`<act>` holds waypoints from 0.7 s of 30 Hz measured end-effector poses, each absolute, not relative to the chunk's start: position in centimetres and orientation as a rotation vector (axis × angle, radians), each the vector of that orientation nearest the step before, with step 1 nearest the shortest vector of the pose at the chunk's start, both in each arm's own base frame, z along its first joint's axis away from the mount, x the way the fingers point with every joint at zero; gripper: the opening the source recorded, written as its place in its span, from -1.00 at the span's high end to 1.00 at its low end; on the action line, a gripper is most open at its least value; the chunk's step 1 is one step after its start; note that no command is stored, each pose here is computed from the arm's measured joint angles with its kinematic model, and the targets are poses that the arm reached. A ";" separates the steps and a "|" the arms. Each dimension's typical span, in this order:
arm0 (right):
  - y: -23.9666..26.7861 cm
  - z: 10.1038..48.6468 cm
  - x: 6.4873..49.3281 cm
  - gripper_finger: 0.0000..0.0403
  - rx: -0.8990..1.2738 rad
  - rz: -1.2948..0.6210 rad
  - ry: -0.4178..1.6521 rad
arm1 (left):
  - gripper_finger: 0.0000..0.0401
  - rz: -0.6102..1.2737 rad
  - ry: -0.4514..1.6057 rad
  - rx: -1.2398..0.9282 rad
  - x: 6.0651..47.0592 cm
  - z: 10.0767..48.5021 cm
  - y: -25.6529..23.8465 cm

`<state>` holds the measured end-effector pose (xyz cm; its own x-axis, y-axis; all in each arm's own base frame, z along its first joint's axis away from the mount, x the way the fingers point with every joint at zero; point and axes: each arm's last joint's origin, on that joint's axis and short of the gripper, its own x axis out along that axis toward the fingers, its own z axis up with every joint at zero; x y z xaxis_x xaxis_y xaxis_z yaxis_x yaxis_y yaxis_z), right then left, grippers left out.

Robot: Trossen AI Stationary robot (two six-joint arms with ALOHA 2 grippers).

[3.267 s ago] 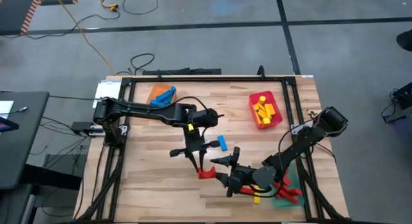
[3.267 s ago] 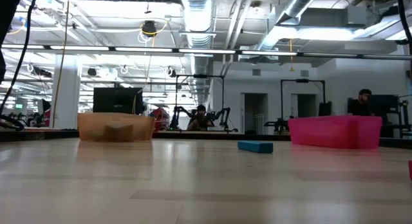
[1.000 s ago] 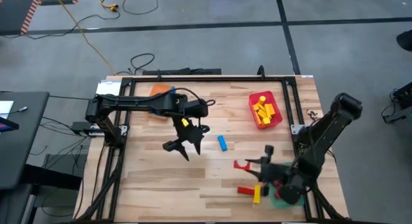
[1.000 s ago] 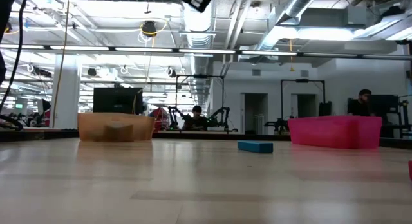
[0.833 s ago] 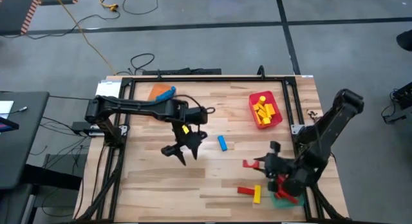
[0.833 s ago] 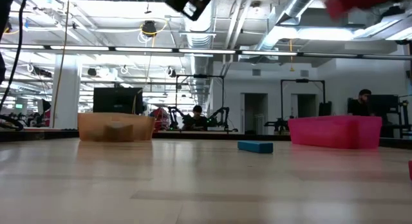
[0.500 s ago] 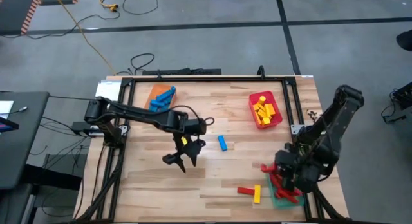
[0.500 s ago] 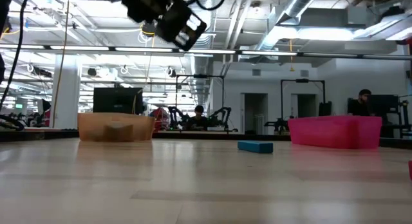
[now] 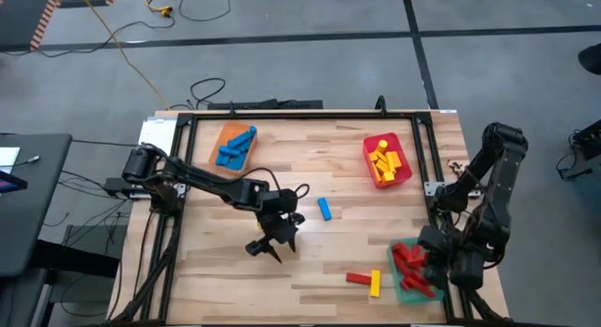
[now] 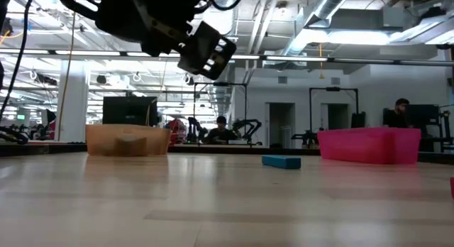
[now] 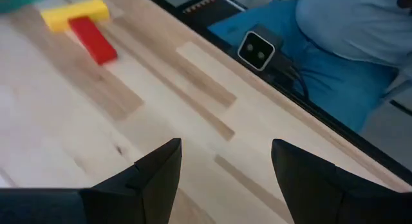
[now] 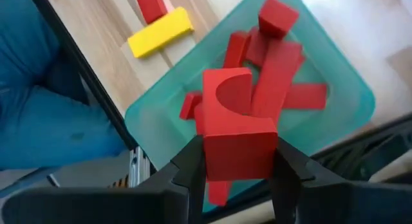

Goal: Sort blocks
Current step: Put the red arch block into the green bin, then put the yellow rectangle block into the red bin

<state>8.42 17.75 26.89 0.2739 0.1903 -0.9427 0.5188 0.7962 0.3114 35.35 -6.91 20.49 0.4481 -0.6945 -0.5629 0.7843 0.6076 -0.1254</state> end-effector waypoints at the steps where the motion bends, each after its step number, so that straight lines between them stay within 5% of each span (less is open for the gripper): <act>1: 17.9 26.9 8.4 0.35 0.670 -0.245 1.310 | -0.18 -0.918 0.603 0.173 35.4 20.5 -7.2; 12: 19.1 26.0 10.2 0.22 0.777 -0.227 1.468 | -0.18 -0.899 0.474 0.265 36.0 21.4 -8.6; 21: 18.6 26.0 10.8 -0.21 0.788 -0.271 1.469 | -0.18 -0.900 0.372 0.307 36.3 22.1 -9.7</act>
<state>10.81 18.57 25.97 0.1253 0.2948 -0.9473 0.6131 0.7277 0.3075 36.26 -9.75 22.09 0.5656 -0.6991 -0.4374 0.8039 0.5857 0.1034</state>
